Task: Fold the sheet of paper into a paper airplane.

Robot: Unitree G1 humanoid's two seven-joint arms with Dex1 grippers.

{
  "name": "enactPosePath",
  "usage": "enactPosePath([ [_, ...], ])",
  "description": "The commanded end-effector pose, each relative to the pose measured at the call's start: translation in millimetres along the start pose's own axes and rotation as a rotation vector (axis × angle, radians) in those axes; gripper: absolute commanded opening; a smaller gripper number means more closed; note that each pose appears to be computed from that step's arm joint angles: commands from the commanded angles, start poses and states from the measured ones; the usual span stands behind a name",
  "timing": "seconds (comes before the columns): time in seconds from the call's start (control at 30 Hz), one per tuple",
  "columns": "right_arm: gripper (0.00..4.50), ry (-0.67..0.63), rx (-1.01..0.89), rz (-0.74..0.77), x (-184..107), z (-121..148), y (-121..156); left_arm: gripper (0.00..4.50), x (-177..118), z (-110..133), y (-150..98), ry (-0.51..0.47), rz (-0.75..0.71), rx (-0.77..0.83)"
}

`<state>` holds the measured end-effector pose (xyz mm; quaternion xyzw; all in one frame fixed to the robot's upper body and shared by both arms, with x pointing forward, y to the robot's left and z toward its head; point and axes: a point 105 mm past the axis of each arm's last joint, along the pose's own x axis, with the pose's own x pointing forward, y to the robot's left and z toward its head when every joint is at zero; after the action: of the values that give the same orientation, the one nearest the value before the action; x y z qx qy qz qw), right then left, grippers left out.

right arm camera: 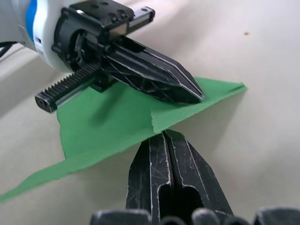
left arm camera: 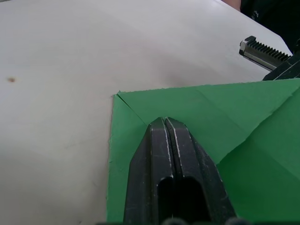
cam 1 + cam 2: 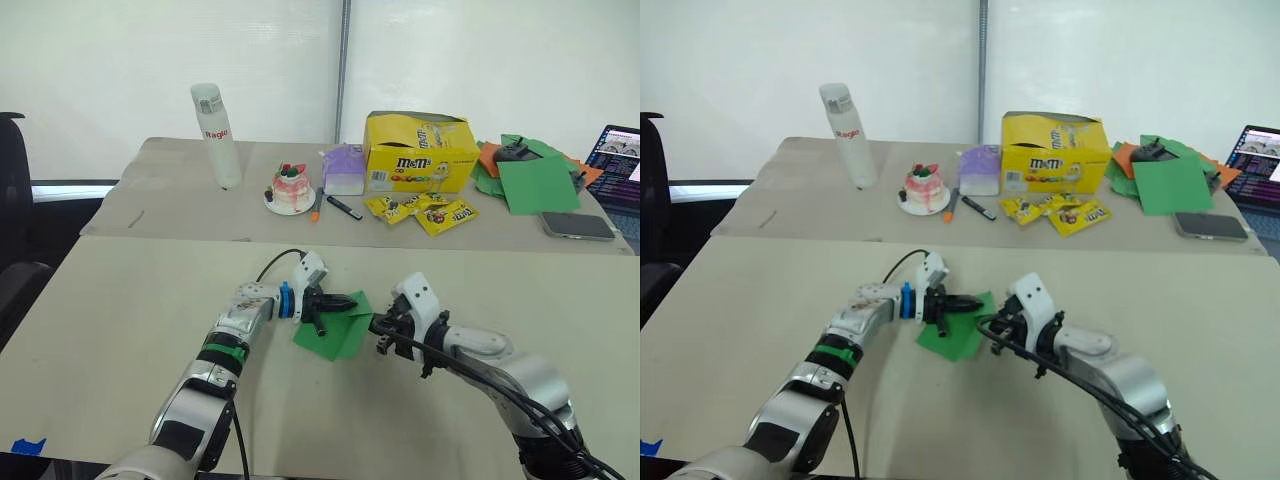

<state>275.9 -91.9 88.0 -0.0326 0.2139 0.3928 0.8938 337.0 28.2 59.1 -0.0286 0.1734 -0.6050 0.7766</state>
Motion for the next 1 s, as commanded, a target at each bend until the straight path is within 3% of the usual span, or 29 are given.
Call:
enactPosePath([
  [0.03, 0.00, -0.032, -0.027, 0.000, 4, 10, 0, 0.04, 3, -5, -8, 0.010, -0.021, -0.015],
  [0.27, 0.00, -0.028, -0.039, -0.011, 12, 13, -7, 0.04, -8, -8, -11, -0.001, 0.002, -0.068],
  [0.53, 0.00, -0.014, -0.042, 0.009, 20, 7, -6, 0.04, -37, 0, 10, 0.001, 0.112, -0.054],
  [0.67, 0.00, -0.011, -0.039, 0.011, 25, 5, -7, 0.04, -50, -9, 7, 0.017, 0.127, -0.076],
  [0.8, 0.00, -0.011, -0.046, 0.019, 29, 6, -6, 0.04, -47, -23, -5, 0.049, 0.099, -0.086],
  [1.0, 0.00, -0.011, -0.076, 0.023, 28, 12, -8, 0.04, -34, -16, -12, 0.021, 0.088, -0.085],
])
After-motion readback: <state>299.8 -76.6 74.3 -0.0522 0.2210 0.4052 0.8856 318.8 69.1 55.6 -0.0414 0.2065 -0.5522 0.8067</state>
